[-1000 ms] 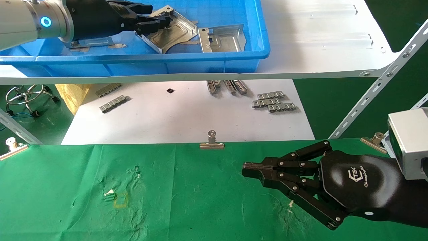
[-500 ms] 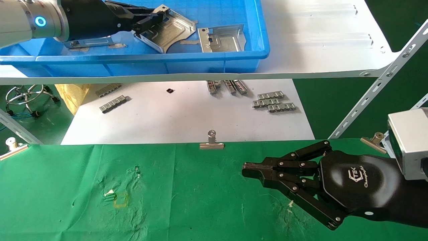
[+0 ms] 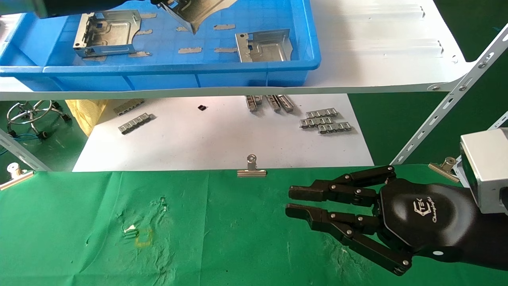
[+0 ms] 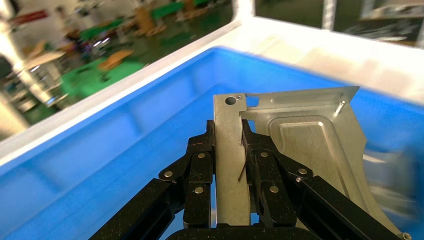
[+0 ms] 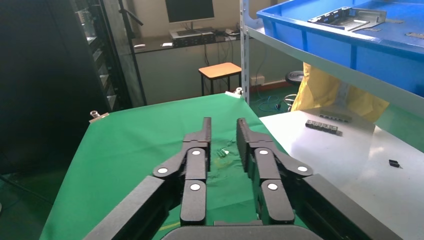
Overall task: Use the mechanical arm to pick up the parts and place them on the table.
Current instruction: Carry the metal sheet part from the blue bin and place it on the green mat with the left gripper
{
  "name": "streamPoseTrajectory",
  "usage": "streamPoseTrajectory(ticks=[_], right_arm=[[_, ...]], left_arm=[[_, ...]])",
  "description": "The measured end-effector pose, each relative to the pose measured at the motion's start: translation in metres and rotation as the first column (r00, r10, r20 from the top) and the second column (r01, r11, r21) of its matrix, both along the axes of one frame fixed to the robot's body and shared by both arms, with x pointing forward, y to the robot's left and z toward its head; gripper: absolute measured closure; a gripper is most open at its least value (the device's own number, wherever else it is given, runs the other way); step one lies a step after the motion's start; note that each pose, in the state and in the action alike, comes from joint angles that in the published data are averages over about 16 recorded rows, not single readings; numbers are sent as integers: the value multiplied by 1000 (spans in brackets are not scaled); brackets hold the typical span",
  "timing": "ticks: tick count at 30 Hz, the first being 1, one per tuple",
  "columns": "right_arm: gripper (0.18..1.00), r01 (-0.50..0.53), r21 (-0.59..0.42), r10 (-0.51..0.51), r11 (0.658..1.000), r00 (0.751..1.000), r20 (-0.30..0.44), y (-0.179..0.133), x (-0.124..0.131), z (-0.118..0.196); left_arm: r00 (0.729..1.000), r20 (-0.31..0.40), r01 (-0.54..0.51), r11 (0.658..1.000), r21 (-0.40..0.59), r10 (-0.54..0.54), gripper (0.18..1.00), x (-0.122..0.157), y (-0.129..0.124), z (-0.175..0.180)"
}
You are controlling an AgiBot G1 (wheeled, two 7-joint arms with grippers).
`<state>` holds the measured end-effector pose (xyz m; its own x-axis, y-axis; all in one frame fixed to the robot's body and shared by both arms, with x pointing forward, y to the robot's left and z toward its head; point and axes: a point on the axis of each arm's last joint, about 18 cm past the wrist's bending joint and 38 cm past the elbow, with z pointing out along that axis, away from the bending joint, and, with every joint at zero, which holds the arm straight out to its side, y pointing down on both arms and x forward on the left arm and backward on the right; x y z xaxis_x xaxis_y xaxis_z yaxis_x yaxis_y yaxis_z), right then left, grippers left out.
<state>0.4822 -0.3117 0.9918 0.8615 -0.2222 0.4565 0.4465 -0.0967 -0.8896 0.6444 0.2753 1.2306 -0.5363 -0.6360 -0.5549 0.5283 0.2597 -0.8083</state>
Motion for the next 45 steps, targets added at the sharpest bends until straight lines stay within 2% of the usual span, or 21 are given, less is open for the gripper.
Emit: streamPoseTrajectory(ticks=[6,13,22,29,35,45], right_arm=[[833,0,0,0,1000,1000,0,0,0,0],[686,0,0,0,1000,1000,0,0,0,0],[470,0,0,0,1000,1000,0,0,0,0],[342,0,0,0,1000,1000,0,0,0,0],[255,0,0,0,1000,1000,0,0,0,0],[188,0,0,0,1000,1000,0,0,0,0]], left_arm=[[991,31,126,988,91,-129,911,-26,3,-14],[972,62,210,957,201,-227,912,-47,13,-41],[955,128,216,923,320,-268,912,-62,41,-92],[956,124,194,888,416,-267,912,-67,64,-153],[971,84,146,832,535,-224,912,-54,83,-213],[986,22,101,695,712,-165,912,-27,103,-281]])
